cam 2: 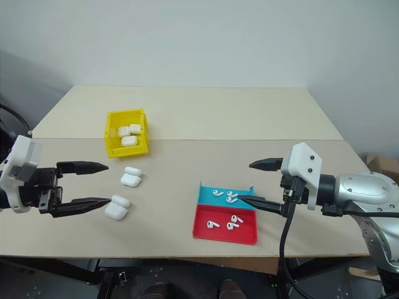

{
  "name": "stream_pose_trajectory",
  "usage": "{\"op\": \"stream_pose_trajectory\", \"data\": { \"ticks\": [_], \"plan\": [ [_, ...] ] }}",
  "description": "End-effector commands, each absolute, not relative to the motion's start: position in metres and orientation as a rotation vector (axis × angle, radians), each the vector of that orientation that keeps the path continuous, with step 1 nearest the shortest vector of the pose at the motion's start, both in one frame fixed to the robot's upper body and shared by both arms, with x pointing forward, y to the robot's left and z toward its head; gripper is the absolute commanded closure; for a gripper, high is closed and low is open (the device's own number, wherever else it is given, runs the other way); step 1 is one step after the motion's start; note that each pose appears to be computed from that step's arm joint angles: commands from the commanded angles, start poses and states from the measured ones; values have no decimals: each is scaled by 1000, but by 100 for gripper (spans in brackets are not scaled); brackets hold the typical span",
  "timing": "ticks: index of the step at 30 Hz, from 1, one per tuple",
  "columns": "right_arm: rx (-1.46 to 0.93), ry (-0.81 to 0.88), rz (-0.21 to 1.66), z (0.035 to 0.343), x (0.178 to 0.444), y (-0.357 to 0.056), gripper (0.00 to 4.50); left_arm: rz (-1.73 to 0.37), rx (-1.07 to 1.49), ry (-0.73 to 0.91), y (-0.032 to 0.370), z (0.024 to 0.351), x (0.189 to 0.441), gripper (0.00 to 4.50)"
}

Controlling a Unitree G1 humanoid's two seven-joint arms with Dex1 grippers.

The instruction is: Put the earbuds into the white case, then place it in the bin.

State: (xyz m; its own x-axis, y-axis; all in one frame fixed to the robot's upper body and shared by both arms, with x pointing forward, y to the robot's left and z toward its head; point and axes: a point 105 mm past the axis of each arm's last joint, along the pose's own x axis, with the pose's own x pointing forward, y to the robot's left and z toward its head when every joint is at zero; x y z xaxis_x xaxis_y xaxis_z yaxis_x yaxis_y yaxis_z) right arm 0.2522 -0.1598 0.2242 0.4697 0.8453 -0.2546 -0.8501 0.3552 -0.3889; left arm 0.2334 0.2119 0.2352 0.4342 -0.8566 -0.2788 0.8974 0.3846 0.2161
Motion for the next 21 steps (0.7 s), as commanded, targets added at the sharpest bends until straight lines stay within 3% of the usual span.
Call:
{"op": "stream_pose_trajectory", "data": {
  "ticks": [1,6,12,16,21],
  "plan": [
    [-528,-40,1108,236,249,-157,0,-1101,388,86,211,246,233,5],
    [-509,-41,1096,236,251,-157,0,-1069,430,110,213,244,230,5],
    [-491,-53,1084,238,257,-155,0,-778,562,157,216,245,249,5],
    [-485,-47,1099,241,258,-152,0,-560,498,520,233,232,257,5],
    [-478,-38,1096,240,258,-151,0,-410,476,756,245,229,258,5]
  ]
}}
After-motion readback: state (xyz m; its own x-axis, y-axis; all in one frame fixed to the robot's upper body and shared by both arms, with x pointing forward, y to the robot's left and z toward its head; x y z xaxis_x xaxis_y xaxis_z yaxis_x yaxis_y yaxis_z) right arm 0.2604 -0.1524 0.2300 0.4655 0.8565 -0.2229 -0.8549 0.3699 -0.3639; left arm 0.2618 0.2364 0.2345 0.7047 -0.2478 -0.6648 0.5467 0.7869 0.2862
